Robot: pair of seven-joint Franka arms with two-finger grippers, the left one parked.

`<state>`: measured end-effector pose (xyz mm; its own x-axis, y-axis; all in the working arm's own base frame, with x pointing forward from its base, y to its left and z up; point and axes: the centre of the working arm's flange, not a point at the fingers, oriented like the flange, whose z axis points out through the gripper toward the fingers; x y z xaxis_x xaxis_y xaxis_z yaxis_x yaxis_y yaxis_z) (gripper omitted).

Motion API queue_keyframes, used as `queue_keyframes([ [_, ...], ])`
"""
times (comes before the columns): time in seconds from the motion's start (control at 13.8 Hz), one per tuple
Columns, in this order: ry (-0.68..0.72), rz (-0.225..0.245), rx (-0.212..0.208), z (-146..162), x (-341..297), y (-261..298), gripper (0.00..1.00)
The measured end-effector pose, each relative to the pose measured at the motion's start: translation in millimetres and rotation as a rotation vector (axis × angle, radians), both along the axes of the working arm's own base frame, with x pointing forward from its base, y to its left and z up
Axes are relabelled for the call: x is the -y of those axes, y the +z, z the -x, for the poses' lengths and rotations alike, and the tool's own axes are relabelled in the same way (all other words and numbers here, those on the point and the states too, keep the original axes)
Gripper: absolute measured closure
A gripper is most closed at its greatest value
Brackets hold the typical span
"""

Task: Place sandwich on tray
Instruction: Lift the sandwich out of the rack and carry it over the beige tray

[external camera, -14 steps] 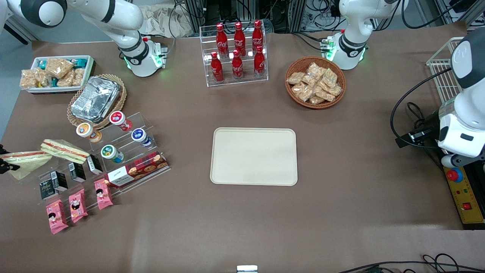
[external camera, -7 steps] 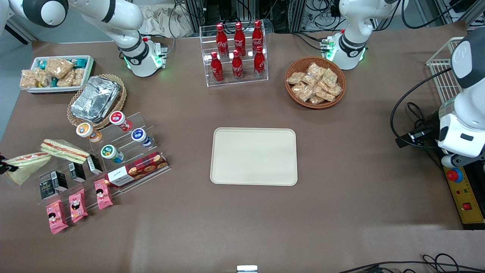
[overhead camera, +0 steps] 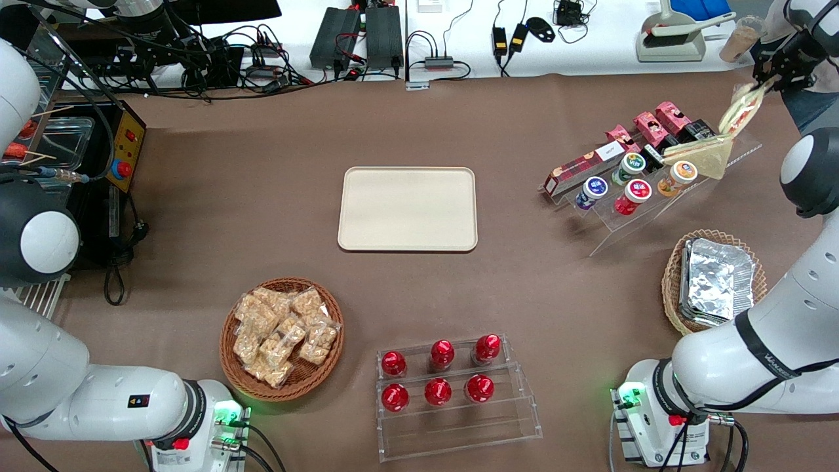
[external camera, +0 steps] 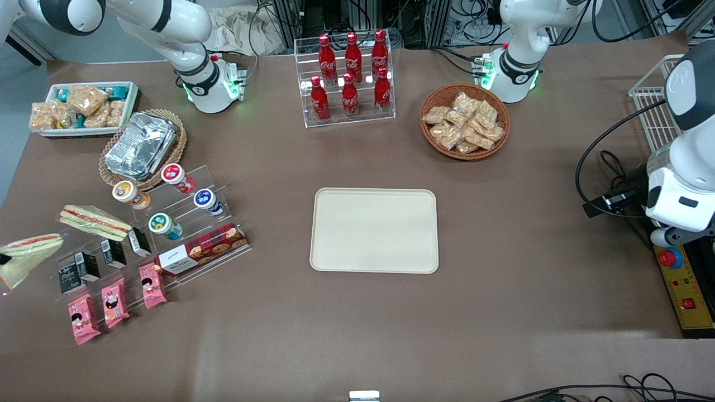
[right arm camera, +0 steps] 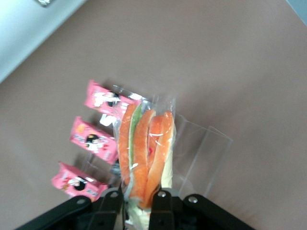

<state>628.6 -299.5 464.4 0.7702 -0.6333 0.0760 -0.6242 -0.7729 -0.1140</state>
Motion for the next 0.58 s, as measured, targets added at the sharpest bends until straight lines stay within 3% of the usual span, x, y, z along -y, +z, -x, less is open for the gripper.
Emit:
queue_keyframes([
  [0.22, 0.122, 0.028, 0.053, -9.3, -23.7, 38.1, 0.82],
  [0.58, 0.409, 0.017, 0.065, -21.7, -119.6, 113.2, 0.82],
])
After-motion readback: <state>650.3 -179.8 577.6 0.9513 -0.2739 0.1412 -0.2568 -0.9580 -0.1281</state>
